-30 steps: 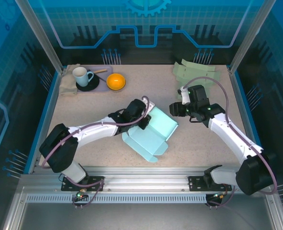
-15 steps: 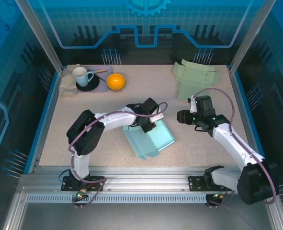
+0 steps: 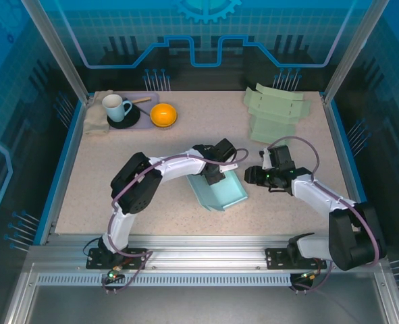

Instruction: Fold the paper box

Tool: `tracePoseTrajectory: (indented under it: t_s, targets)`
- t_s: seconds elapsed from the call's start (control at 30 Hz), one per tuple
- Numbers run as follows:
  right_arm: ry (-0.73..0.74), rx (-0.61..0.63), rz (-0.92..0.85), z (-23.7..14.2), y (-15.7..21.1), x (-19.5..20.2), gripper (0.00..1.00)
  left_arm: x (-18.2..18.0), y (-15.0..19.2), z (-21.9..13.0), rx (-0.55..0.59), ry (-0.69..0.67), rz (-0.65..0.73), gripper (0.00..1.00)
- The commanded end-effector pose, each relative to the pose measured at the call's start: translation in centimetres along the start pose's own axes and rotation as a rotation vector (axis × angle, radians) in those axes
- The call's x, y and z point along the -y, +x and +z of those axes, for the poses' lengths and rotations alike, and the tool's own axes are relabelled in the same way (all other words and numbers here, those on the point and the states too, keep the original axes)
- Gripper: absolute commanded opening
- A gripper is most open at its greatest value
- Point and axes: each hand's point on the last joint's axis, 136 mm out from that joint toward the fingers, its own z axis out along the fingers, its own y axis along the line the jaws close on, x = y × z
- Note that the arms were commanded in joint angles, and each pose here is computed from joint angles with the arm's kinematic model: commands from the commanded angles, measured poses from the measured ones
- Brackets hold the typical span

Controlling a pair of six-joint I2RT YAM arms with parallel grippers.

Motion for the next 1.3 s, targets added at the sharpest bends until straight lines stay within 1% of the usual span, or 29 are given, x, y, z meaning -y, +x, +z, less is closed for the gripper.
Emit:
tracePoseTrajectory:
  t_s: [0.0, 0.17, 0.3, 0.37, 0.47, 0.53, 0.6, 0.7, 0.77, 0.83, 0.9, 0.93, 0.97, 1.03, 1.13, 1.2, 1.27]
  targets:
    - [-0.024, 0.028, 0.007, 0.0, -0.6, -0.6, 0.50, -0.9, 1.6, 1.1, -0.093, -0.067, 0.050, 0.11]
    - [-0.018, 0.037, -0.012, -0.4, -0.9, -0.6, 0.51, -2.3, -0.9, -1.7, -0.015, -0.084, 0.026, 0.24]
    - [-0.015, 0.037, -0.021, -0.4, -0.6, -0.5, 0.51, -2.6, -2.7, -3.6, 0.042, -0.064, 0.006, 0.31]
    - [-0.017, 0.036, -0.021, -0.3, -0.5, -0.5, 0.51, -2.8, -3.3, -4.2, 0.062, -0.061, 0.005, 0.33]
    - [-0.018, 0.038, -0.024, -0.4, -0.5, -0.5, 0.50, -3.3, -4.0, -5.0, 0.084, -0.066, -0.018, 0.34]
    - [-0.013, 0.041, -0.035, -0.5, -0.5, -0.5, 0.50, -4.2, -4.8, -6.5, 0.121, -0.076, -0.077, 0.33]
    - [-0.007, 0.043, -0.049, -0.6, -0.6, -0.5, 0.50, -5.5, -5.4, -8.5, 0.166, -0.085, -0.177, 0.33]
    - [0.002, 0.037, -0.081, -0.5, -0.6, -0.8, 0.50, -8.1, -5.7, -13.1, 0.235, -0.132, -0.404, 0.35]
    - [0.010, 0.026, -0.108, -0.3, -0.5, -1.1, 0.50, -9.7, -4.4, -16.4, 0.246, -0.188, -0.584, 0.40]
    - [0.010, 0.014, -0.131, 0.0, -0.3, -1.6, 0.50, -10.7, -1.5, -18.5, 0.214, -0.240, -0.762, 0.47]
    - [0.002, 0.005, -0.147, 0.5, -0.1, -2.2, 0.50, -10.4, 1.4, -19.4, 0.182, -0.213, -0.896, 0.50]
    - [-0.002, 0.000, -0.151, 0.8, 0.0, -2.5, 0.50, -9.9, 2.6, -19.7, 0.180, -0.191, -0.947, 0.53]
    - [-0.005, -0.004, -0.155, 1.0, 0.1, -2.7, 0.50, -9.2, 4.0, -19.6, 0.172, -0.176, -0.986, 0.59]
    - [-0.009, -0.016, -0.165, 1.5, 0.5, -3.1, 0.50, -7.8, 5.6, -19.7, 0.184, -0.133, -1.048, 0.65]
    - [-0.012, -0.036, -0.177, 2.3, 1.1, -3.5, 0.50, -5.7, 6.9, -19.1, 0.207, -0.050, -1.131, 0.70]
    - [-0.014, -0.049, -0.184, 2.7, 1.4, -3.8, 0.50, -4.9, 7.0, -18.6, 0.216, -0.007, -1.172, 0.71]
    - [-0.012, -0.058, -0.193, 2.9, 1.6, -4.0, 0.50, -4.1, 7.1, -17.8, 0.199, 0.020, -1.196, 0.71]
